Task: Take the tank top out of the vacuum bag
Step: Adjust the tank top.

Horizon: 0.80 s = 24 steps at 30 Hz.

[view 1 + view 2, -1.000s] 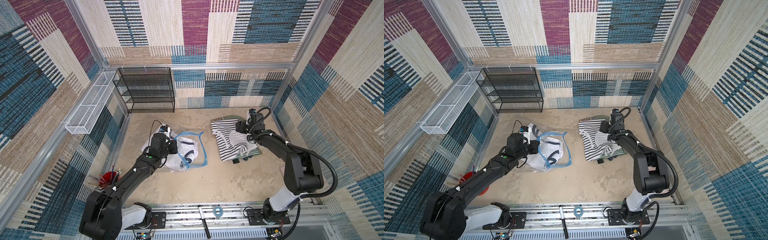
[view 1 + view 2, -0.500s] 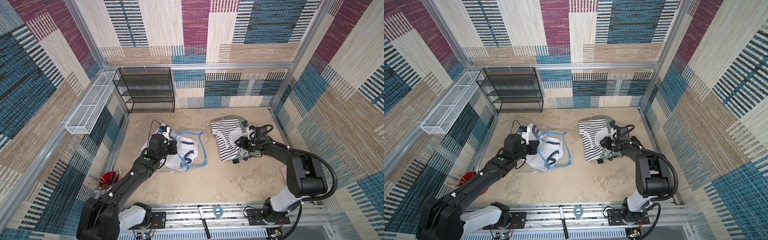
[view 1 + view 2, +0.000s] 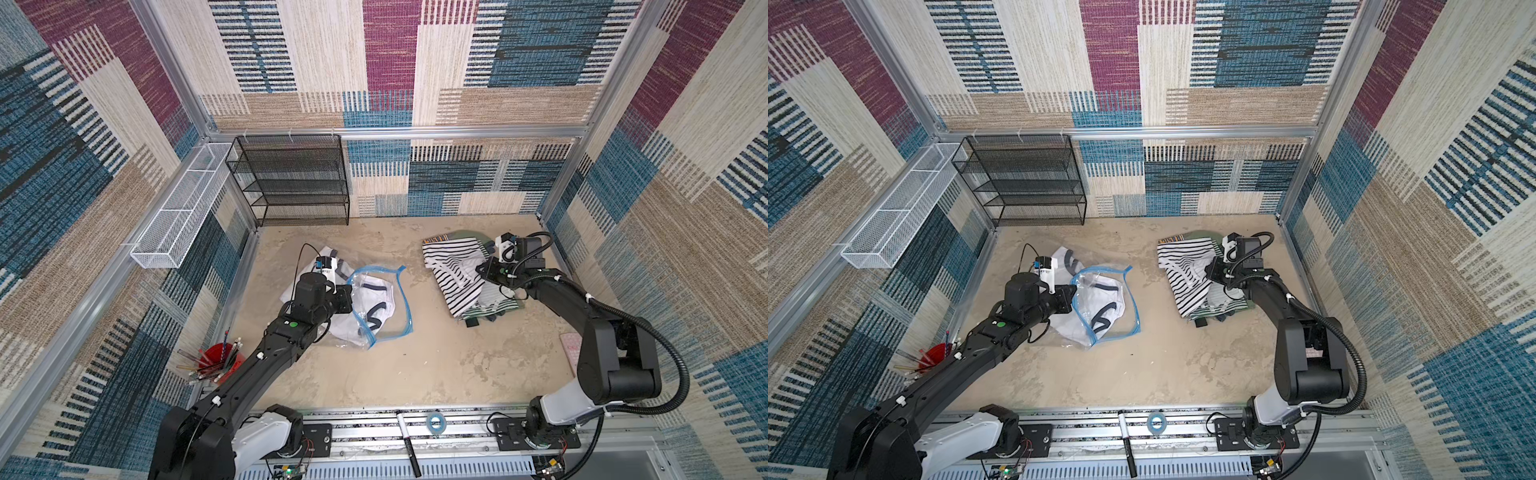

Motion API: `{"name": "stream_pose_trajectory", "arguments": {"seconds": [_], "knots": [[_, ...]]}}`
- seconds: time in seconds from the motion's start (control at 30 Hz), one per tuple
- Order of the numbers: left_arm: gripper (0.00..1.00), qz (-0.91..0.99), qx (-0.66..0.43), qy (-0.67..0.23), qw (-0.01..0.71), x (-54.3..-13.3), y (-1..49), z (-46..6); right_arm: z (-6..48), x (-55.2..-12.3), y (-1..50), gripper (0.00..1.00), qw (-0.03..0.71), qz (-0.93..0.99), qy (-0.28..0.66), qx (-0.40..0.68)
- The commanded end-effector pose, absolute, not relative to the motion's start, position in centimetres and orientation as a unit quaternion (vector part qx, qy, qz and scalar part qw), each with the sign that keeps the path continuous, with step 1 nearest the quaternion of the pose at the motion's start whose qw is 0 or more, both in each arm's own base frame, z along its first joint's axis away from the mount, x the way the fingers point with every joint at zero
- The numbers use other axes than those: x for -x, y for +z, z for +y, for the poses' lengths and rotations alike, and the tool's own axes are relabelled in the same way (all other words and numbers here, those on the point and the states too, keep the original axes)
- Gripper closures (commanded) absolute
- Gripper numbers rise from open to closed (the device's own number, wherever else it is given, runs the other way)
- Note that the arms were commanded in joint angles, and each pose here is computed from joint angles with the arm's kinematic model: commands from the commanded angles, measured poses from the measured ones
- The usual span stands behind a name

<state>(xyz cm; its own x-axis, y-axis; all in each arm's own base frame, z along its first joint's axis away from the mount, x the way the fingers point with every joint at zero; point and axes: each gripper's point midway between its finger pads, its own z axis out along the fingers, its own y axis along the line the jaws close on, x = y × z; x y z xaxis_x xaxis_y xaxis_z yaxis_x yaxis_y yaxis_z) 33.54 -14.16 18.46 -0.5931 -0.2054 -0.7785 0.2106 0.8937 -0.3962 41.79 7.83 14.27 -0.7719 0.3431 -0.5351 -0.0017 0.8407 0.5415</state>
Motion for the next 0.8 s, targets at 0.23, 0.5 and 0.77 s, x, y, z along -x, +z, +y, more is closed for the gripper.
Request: {"name": "stream_pose_trajectory", "arguments": {"seconds": [0.23,0.5,0.77], "knots": [[1.0,0.855,-0.004,-0.24,0.46,-33.4,18.8,-14.3,4.0,-39.7,11.9,0.94,0.265,0.937,0.153,-0.167],[1.0,0.853,-0.007,-0.243,0.461,-33.4,19.0,-14.4,-0.4,-38.6,10.3,0.37,0.277,0.941,0.026,-0.191],[1.0,0.856,-0.01,-0.234,0.46,-34.0,18.9,-14.4,1.0,-43.6,14.6,0.33,0.345,0.925,0.062,-0.149]]}}
